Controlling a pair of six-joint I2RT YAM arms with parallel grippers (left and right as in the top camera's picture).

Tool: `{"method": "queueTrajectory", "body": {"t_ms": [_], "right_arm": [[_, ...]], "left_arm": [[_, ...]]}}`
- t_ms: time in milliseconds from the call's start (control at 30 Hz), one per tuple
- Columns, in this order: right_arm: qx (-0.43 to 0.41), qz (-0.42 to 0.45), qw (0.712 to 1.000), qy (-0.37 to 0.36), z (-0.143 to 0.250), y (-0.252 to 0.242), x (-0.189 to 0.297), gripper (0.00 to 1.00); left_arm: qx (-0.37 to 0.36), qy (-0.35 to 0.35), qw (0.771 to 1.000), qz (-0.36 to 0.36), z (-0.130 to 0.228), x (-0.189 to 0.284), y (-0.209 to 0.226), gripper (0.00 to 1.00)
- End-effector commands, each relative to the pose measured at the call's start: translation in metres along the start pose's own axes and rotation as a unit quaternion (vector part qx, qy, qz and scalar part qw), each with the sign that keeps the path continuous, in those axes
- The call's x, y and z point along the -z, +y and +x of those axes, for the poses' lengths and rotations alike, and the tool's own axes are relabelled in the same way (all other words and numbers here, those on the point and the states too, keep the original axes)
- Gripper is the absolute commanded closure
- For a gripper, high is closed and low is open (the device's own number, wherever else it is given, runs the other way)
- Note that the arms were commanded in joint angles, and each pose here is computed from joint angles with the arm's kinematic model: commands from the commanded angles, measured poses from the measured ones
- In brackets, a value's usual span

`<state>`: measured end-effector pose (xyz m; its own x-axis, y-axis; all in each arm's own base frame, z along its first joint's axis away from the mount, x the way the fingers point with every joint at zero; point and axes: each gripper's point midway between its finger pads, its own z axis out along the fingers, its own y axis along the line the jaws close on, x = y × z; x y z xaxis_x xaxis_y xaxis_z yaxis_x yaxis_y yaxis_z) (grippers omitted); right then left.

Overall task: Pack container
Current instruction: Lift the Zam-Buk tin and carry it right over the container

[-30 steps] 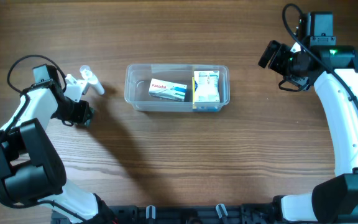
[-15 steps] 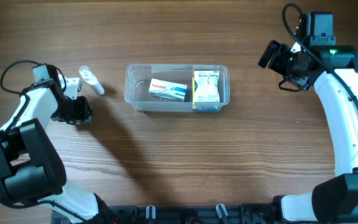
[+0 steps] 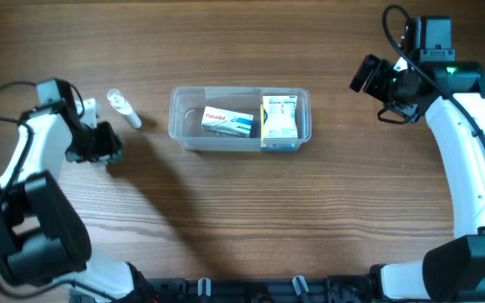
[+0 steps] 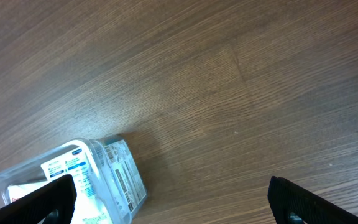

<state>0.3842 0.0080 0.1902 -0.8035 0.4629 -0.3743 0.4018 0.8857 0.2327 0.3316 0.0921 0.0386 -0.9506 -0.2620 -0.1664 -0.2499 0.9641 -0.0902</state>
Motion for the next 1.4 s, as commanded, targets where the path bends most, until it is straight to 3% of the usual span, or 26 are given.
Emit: {"method": "queueTrajectory", "body": {"t_ms": [0,200,433,667,1000,1367], "right_arm": [[-0.005,-0.013,1.0,-0.011,-0.003,0.005,0.009,0.0],[-0.005,-0.013,1.0,-0.011,-0.003,0.005,0.009,0.0],[-0.005,-0.013,1.0,-0.011,-0.003,0.005,0.009,0.0],[-0.005,-0.013,1.0,-0.011,-0.003,0.005,0.009,0.0],[-0.005,-0.013,1.0,-0.011,-0.003,0.005,0.009,0.0],[-0.005,-0.013,1.0,-0.011,-0.003,0.005,0.009,0.0]], "left_arm": [[0.03,-0.084,0.996,0.01,-0.034,0.057,-0.007,0.86],[0.006,-0.159,0.982,0.1,-0.045,0.12,-0.044,0.86],[-0.043,-0.222,0.948,0.225,-0.034,0.185,-0.095,0.87],[-0.121,-0.246,0.925,0.265,-0.014,0.216,-0.147,0.88],[-0.237,-0.256,0.901,0.259,-0.003,0.209,-0.228,0.9],[-0.278,-0.196,0.92,0.192,0.009,0.14,-0.273,0.9]]}}
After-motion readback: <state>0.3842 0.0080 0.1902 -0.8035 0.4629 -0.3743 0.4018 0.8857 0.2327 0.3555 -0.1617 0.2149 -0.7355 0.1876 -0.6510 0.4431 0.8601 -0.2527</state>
